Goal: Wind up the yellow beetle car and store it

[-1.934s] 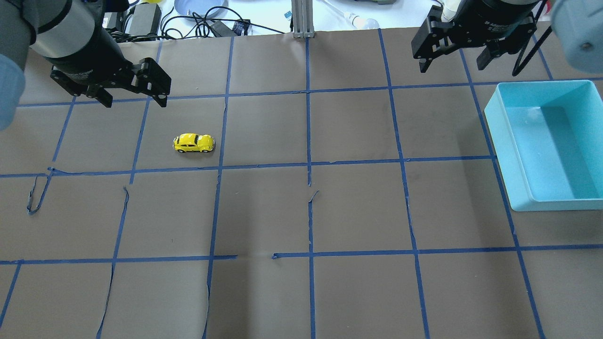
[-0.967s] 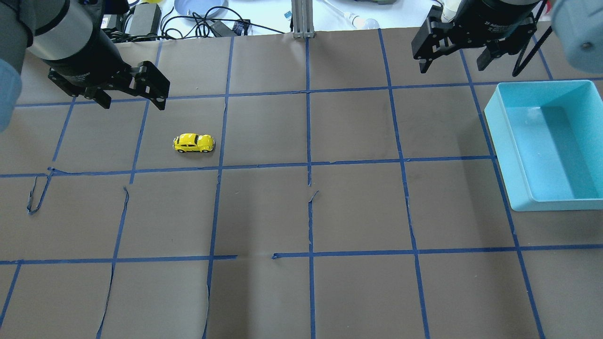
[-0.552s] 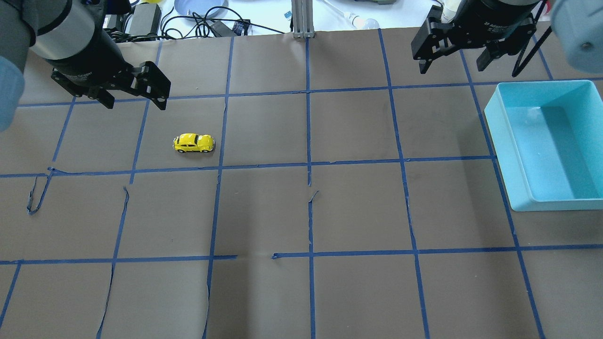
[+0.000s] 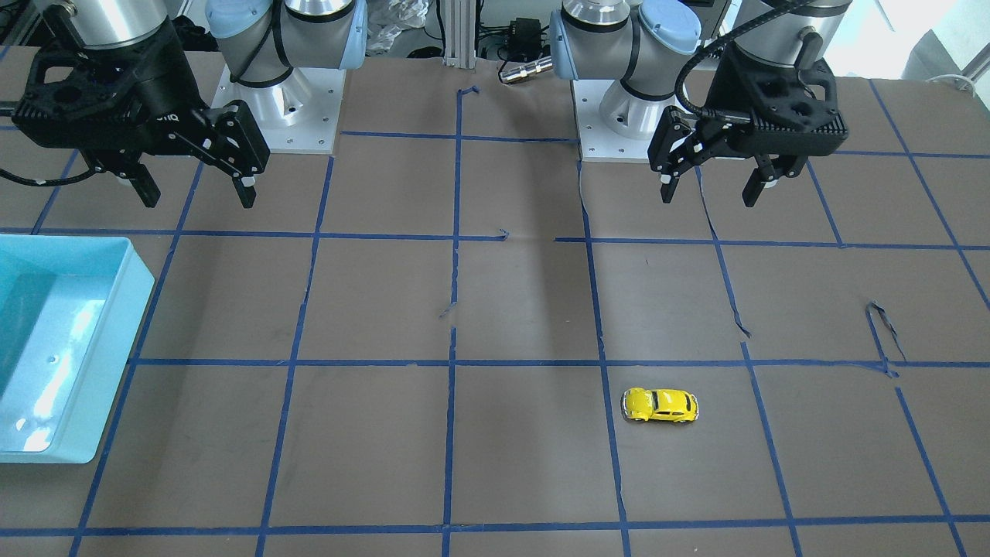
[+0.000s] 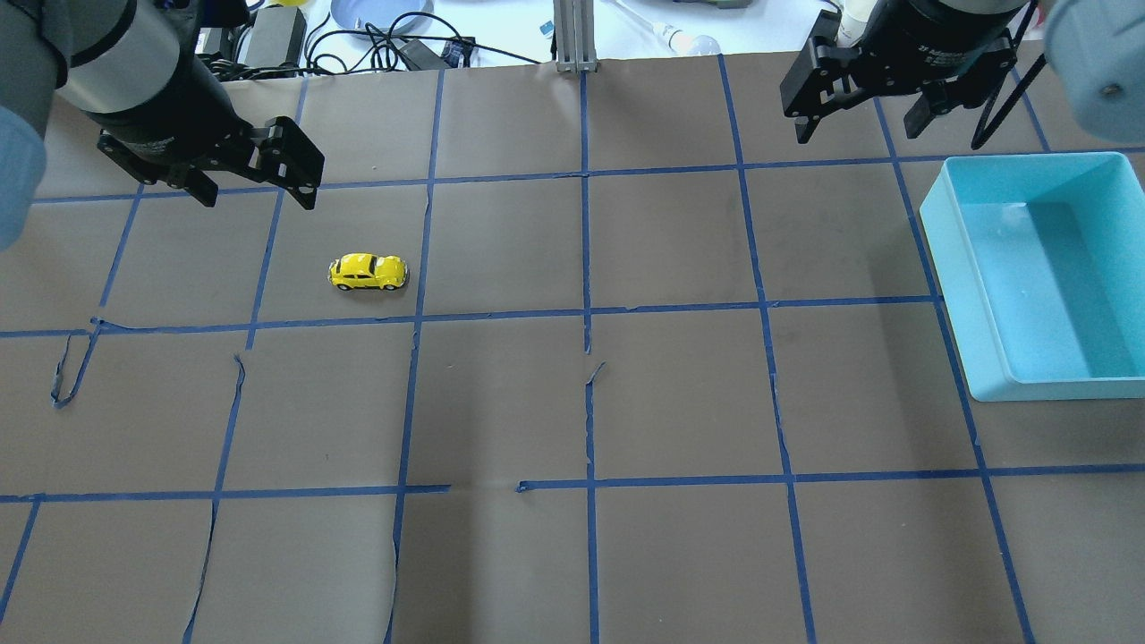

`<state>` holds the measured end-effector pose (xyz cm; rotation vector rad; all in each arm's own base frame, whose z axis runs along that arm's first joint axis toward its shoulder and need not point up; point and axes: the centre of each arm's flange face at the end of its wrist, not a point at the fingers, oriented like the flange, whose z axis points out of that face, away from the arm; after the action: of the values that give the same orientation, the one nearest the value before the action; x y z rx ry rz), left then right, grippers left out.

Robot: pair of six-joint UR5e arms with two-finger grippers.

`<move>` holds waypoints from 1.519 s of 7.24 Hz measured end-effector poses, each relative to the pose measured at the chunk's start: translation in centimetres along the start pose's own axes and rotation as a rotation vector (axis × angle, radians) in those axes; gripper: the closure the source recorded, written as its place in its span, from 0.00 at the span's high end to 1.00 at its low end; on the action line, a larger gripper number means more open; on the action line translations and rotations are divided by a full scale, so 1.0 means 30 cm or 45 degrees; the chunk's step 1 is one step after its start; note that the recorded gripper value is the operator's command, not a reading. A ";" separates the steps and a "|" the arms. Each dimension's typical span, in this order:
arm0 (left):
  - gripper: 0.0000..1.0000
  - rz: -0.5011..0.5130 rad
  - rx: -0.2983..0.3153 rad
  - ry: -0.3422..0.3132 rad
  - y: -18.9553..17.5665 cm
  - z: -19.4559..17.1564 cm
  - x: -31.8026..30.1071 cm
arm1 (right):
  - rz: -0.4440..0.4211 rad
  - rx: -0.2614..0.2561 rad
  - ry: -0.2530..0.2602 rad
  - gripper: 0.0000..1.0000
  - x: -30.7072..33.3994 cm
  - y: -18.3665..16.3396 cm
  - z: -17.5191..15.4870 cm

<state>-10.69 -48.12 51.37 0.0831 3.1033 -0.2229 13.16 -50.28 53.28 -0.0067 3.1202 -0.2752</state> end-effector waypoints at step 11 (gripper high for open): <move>1.00 0.329 -0.011 0.010 -0.070 0.066 -0.011 | 0.000 -0.001 0.000 1.00 0.000 0.000 0.001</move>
<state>-10.42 -50.49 49.71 0.4816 3.0580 -0.2003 13.16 -50.27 53.25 -0.0067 3.1202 -0.2746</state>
